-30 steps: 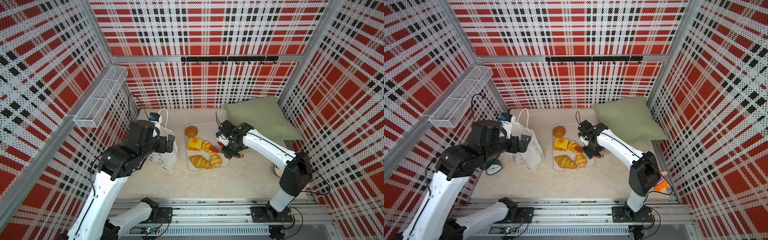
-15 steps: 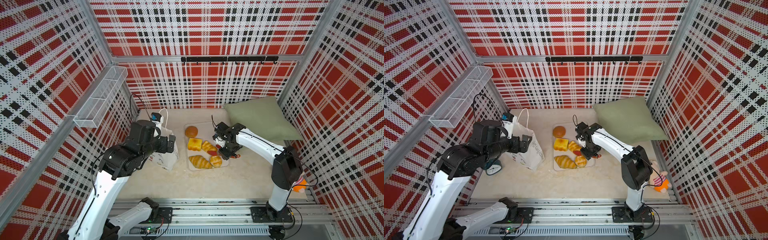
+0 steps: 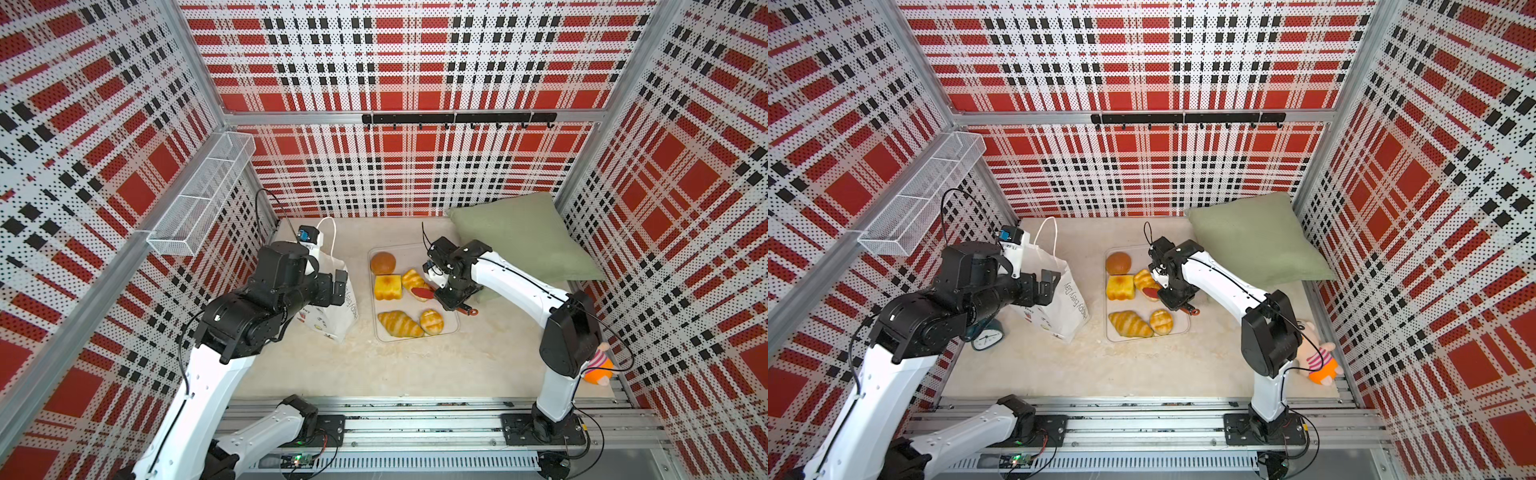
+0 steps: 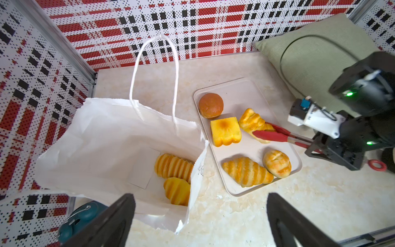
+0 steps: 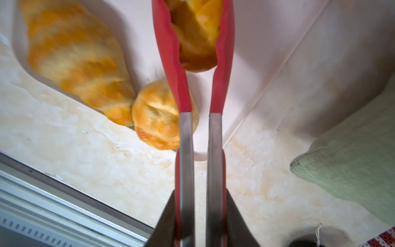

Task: Pack bread into a paper bag
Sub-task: Pick up the fake bread from the plate, then place the fake bread in the paper bag.

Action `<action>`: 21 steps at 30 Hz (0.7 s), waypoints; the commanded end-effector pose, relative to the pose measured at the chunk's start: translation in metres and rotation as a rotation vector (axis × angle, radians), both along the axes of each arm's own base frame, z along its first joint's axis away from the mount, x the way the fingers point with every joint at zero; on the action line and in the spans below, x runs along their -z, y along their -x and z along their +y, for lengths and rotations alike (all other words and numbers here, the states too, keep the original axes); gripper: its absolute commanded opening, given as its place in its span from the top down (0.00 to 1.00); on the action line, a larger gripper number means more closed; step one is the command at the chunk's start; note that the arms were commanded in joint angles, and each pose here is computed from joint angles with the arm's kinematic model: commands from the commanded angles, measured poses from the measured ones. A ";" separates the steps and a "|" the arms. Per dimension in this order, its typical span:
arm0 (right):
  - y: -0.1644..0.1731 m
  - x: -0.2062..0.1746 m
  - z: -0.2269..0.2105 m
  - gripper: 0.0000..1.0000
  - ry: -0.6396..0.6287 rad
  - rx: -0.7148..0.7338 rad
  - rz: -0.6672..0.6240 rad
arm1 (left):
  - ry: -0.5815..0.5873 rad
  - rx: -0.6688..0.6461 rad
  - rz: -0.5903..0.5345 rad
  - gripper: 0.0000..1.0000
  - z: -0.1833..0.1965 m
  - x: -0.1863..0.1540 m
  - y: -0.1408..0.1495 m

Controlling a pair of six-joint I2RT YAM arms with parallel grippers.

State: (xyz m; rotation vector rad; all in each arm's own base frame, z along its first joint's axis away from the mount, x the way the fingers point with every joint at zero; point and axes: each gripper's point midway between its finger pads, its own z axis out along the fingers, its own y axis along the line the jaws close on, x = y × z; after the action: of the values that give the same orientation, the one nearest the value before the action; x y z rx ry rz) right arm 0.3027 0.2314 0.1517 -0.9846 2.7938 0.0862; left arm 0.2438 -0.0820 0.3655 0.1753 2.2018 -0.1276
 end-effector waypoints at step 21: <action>0.079 -0.209 0.154 0.78 -0.566 -0.383 -0.232 | 0.092 -0.306 -0.074 0.01 0.061 -0.023 0.005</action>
State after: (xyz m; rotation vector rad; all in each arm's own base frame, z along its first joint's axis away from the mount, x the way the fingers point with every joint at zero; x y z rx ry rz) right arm 0.2333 0.3710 0.3623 -1.1909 2.1660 0.6750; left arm 0.2416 -0.0221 0.3800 -0.1821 2.1478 -0.0179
